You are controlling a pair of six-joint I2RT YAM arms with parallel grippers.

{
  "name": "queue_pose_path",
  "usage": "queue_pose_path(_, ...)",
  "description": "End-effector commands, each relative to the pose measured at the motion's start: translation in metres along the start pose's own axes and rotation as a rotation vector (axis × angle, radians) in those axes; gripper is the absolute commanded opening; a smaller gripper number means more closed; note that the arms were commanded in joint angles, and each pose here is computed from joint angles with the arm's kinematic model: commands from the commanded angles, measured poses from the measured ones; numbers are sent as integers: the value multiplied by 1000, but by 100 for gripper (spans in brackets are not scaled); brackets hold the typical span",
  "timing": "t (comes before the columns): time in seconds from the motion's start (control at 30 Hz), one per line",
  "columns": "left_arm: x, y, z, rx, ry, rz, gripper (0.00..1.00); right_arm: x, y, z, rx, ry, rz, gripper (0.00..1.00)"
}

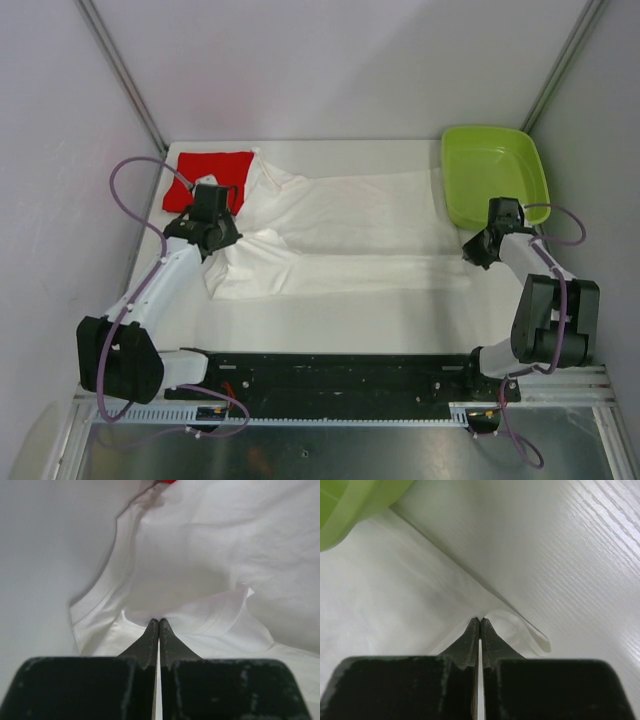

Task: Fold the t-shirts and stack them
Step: Fold the flattened tshirt in 1/3 of the way

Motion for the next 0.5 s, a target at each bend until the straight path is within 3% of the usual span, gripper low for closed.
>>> queue_pose_path(0.0, 5, 27, 2, -2, 27, -106, 0, 0, 21, 22, 11, 57, -66, 0)
queue_pose_path(0.47, -7, 20, 6, -34, 66, -79, 0, -10, 22, 34, 33, 70, -57, 0)
Point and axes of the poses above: each gripper's point midway between its finger pads, its own x axis back along the fingers, its own z axis along the line the jaws close on, y = z × x, the point moved 3 cm from there along x, back along the fingers, and after that the axes turned 5 degrees about x, right-handed, at the moved point
